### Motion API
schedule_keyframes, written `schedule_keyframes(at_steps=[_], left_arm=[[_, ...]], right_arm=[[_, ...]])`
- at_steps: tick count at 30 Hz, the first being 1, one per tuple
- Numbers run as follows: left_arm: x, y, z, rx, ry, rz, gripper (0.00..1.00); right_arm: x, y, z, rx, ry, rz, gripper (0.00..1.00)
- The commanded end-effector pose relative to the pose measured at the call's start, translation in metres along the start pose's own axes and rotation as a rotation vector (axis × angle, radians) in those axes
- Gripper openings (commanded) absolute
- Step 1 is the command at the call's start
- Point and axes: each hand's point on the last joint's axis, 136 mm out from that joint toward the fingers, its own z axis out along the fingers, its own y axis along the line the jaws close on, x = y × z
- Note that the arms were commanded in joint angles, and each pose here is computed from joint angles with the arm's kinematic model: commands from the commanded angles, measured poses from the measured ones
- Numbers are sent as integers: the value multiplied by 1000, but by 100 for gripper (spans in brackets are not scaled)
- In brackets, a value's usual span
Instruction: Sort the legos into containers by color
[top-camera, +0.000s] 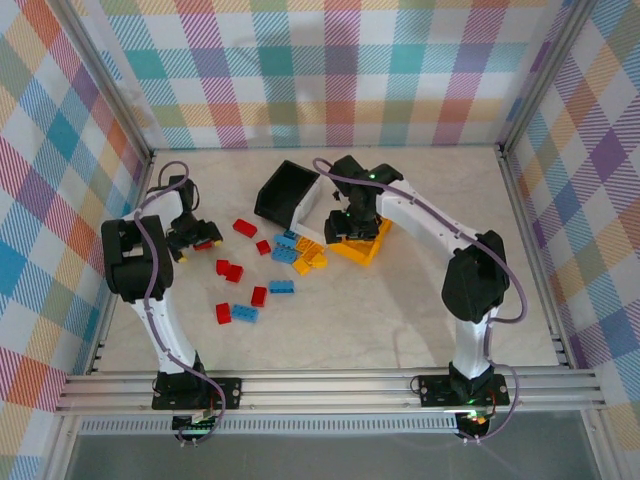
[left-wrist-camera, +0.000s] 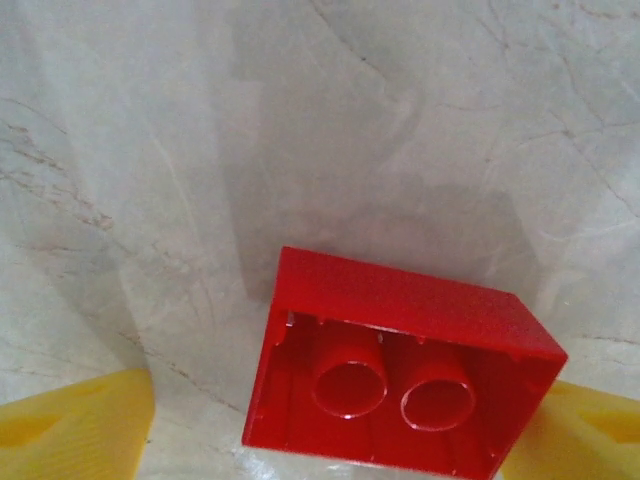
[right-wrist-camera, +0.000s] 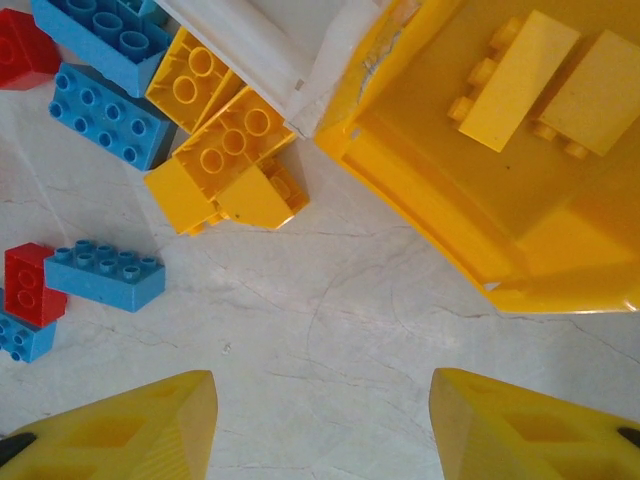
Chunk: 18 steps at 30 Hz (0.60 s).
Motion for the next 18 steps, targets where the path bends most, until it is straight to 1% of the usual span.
schedule_keyframes(at_steps=[1,5,13,15,18], left_arm=[[-9,-4,-3,28,-5,3,80],[-14,-6,-4,35,-12,15,74],[-23,-8,1,26,-14,44,73],[-25,-10,3,33,-11,42,69],[-24,-13,5,50,-4,32,58]], right_arm=[[-2,5,-2,-14,17,9,58],[-4,9,0,-27,21,14,58],[-1,12,1,-22,32,11,58],[1,12,2,-19,35,11,58],[2,12,1,-15,35,8,58]])
